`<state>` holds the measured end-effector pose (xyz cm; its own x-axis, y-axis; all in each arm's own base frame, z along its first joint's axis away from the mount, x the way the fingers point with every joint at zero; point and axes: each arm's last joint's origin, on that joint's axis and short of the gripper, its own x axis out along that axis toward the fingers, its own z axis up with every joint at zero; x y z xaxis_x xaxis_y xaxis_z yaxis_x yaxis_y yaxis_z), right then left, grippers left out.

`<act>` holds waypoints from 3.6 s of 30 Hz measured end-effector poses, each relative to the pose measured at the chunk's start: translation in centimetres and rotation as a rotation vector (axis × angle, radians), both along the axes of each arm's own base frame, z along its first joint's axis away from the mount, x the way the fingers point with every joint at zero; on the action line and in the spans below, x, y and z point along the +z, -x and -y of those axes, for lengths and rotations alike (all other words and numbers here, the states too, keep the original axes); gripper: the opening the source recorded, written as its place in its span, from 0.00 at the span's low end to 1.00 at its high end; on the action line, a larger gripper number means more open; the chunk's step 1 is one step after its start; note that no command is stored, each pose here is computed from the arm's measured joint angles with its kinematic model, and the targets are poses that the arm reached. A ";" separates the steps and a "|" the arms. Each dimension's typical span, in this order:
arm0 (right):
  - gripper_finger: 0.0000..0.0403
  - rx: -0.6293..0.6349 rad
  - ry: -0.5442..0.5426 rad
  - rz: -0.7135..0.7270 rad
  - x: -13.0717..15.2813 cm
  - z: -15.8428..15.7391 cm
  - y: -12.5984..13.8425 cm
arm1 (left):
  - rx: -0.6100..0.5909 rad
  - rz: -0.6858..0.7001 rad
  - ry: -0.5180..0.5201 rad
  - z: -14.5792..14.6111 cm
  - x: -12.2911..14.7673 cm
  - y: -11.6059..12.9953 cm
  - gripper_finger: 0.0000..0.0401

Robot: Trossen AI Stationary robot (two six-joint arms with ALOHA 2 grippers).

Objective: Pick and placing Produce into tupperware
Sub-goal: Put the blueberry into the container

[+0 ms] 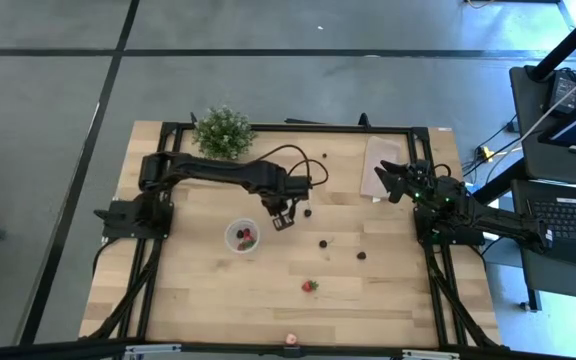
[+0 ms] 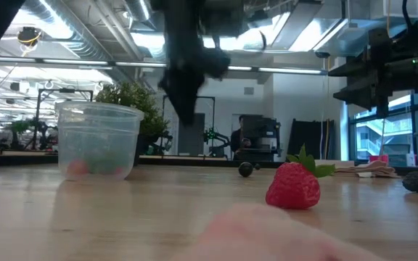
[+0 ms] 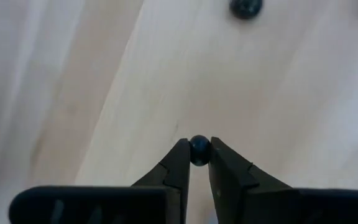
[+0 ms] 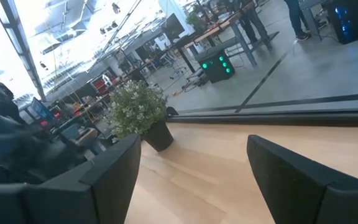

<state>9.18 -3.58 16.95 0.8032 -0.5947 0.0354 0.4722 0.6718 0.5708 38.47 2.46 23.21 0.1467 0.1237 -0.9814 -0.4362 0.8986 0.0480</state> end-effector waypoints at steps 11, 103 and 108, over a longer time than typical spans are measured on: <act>0.73 0.008 0.001 0.001 0.0 0.0 0.0 | 0.051 -0.122 0.008 6.1 6.8 4.7 0.09; 0.73 0.286 0.145 -0.603 15.0 0.1 -8.9 | 0.092 0.955 -0.508 7.7 11.2 22.2 0.11; 0.73 0.324 0.101 -0.767 14.3 0.6 -14.7 | 0.101 1.000 -0.482 7.7 8.2 22.8 0.06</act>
<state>23.87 -4.21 31.26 0.7566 -0.3535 -0.5501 0.4798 0.8716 0.0999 15.64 -5.19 31.38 0.8121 0.5158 -0.2728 -0.5434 0.8389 -0.0315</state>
